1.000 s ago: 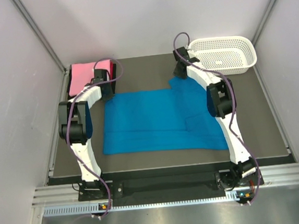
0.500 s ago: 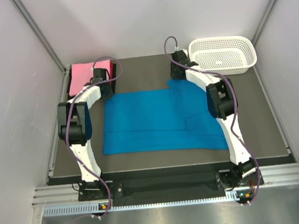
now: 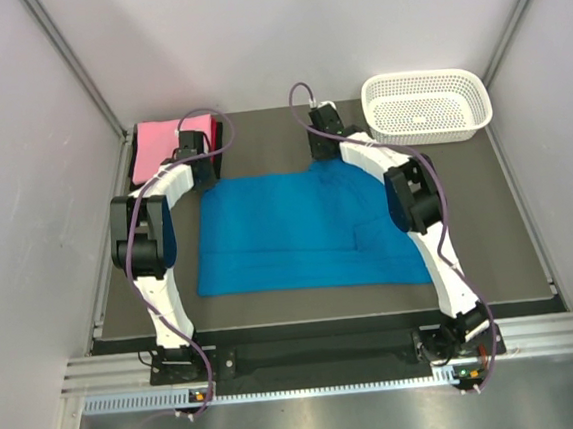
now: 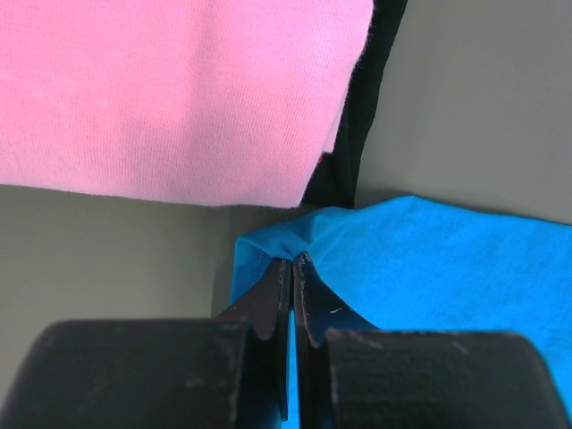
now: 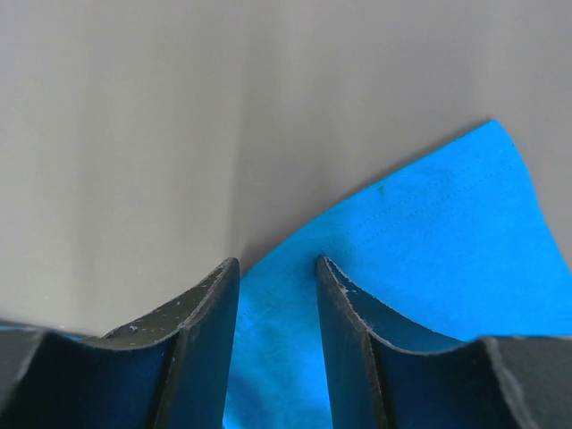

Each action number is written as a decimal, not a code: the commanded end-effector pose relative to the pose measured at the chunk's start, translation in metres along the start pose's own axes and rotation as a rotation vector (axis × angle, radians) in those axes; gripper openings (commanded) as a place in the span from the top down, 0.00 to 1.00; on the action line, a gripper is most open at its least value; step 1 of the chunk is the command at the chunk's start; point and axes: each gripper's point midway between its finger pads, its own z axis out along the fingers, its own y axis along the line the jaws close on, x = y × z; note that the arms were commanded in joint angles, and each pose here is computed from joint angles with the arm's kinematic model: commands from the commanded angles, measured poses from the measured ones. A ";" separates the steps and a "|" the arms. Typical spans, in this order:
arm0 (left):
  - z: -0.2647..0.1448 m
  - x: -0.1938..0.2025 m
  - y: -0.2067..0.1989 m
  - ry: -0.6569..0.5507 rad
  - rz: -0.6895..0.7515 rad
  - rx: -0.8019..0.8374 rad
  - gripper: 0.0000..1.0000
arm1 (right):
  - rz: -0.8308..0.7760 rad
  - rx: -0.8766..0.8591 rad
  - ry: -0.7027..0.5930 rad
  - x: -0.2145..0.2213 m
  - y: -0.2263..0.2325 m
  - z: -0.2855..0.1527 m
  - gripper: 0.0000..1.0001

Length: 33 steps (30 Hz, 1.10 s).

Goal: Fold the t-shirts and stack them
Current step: Fold the tshirt

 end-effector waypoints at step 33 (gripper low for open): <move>0.001 -0.012 0.007 -0.044 0.000 -0.048 1.00 | -0.030 0.000 -0.124 -0.071 -0.088 0.018 0.52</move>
